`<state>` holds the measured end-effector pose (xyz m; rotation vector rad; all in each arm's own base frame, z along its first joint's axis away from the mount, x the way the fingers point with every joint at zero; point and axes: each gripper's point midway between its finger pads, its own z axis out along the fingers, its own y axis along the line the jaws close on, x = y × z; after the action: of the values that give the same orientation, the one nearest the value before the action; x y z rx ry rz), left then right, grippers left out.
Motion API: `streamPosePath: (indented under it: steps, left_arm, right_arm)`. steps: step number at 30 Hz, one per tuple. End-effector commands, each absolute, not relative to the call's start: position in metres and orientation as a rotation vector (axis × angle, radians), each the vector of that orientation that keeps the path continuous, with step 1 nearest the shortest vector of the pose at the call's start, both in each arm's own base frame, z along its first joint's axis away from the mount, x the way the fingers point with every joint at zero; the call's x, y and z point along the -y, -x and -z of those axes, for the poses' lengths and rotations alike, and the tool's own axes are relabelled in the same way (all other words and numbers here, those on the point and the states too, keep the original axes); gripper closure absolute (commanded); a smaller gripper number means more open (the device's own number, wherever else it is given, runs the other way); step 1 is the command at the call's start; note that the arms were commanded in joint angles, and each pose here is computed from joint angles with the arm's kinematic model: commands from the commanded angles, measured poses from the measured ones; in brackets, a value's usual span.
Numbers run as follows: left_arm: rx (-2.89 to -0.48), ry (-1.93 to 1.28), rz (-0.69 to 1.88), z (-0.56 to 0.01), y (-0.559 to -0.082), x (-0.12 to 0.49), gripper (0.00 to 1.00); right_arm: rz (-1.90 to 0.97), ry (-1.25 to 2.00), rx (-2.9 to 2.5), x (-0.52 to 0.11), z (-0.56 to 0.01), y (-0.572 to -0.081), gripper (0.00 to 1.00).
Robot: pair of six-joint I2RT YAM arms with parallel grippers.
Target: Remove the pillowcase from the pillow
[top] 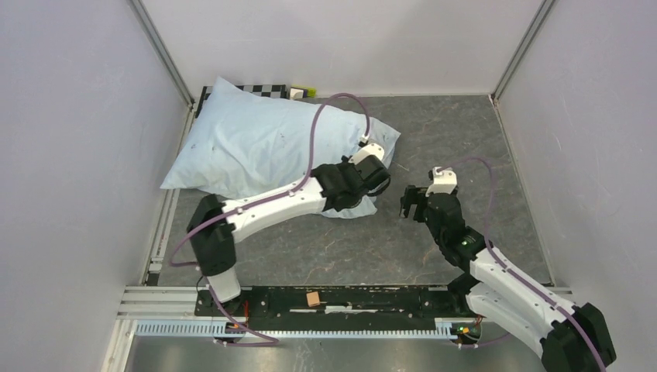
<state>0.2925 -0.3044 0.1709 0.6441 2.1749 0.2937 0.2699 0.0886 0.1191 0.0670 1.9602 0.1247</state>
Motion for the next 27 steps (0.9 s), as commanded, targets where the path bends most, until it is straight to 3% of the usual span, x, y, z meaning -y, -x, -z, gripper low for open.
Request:
streamPosePath:
  steps: [1, 12, 21, 27]
  left_arm:
    - [-2.154, -0.537, -0.021, -0.208, -0.274, 0.304, 0.98]
    - [-2.127, -0.434, 0.515, -0.226, -0.193, 0.257, 0.98]
    - [-2.159, -0.452, 0.57, -0.225, -0.173, 0.243, 0.95]
    - [-2.169, -0.465, 0.586, -0.225, -0.168, 0.241, 0.96]
  right_arm:
    - [-0.393, -0.014, -1.921, -0.135, -0.139, -0.279, 0.06]
    - [-0.913, 0.136, -1.831, -0.205, -0.14, -0.245, 0.16]
    - [-0.968, 0.267, -1.82, -0.246, -0.144, -0.235, 0.12]
    - [-1.065, 0.197, -1.68, -0.254, -0.183, -0.241, 0.13]
